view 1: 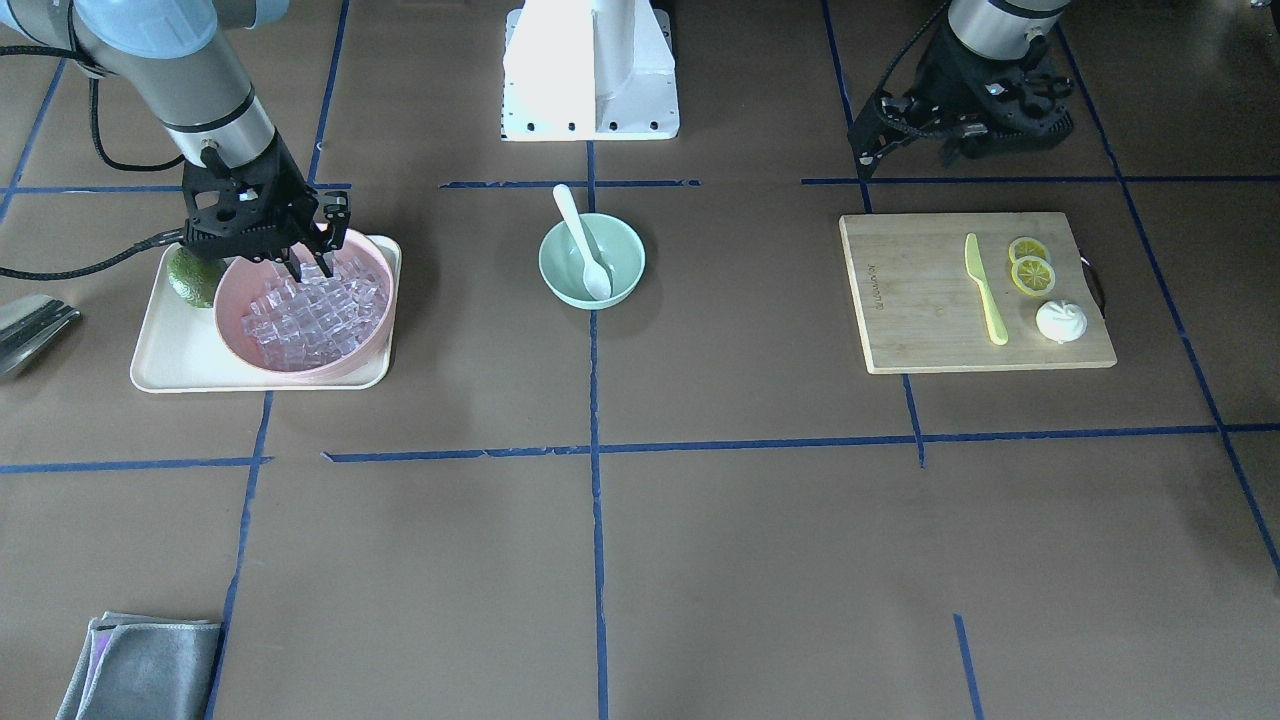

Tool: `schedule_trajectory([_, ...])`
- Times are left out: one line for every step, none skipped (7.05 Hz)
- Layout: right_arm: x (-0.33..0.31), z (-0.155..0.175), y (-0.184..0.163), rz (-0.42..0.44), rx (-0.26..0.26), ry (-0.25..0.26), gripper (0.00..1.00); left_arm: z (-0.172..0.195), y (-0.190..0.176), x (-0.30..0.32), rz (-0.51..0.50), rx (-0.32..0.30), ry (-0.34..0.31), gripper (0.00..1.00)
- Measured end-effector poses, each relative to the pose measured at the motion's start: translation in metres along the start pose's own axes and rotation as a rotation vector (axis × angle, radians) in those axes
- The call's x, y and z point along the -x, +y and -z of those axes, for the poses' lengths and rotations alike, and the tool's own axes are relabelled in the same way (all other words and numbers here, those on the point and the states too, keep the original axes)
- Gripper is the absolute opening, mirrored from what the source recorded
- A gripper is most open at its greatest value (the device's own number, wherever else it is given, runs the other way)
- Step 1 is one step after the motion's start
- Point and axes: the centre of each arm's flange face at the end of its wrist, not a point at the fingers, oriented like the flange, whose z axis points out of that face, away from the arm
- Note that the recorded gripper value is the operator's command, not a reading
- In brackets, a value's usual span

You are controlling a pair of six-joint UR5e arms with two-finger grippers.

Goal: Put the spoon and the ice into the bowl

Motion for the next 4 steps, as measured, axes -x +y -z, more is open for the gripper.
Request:
schedule_trajectory([0.026, 0.003, -0.004, -0.017, 0.001, -0.02, 0.0, -0.002, -0.01, 0.029, -0.07, -0.004, -0.03, 1.0])
schedule_trajectory([0.058, 0.002, -0.005, -0.046, 0.005, -0.042, 0.0, 0.0, -0.02, 0.06, -0.14, -0.009, -0.055, 1.0])
schedule_trajectory([0.09, -0.002, -0.003, -0.065, 0.004, -0.058, 0.0, 0.0, -0.03, 0.081, -0.176, -0.01, -0.073, 1.0])
schedule_trajectory([0.124, -0.008, -0.002, -0.078, -0.003, -0.067, 0.0, -0.006, -0.039, 0.095, -0.186, -0.005, -0.09, 1.0])
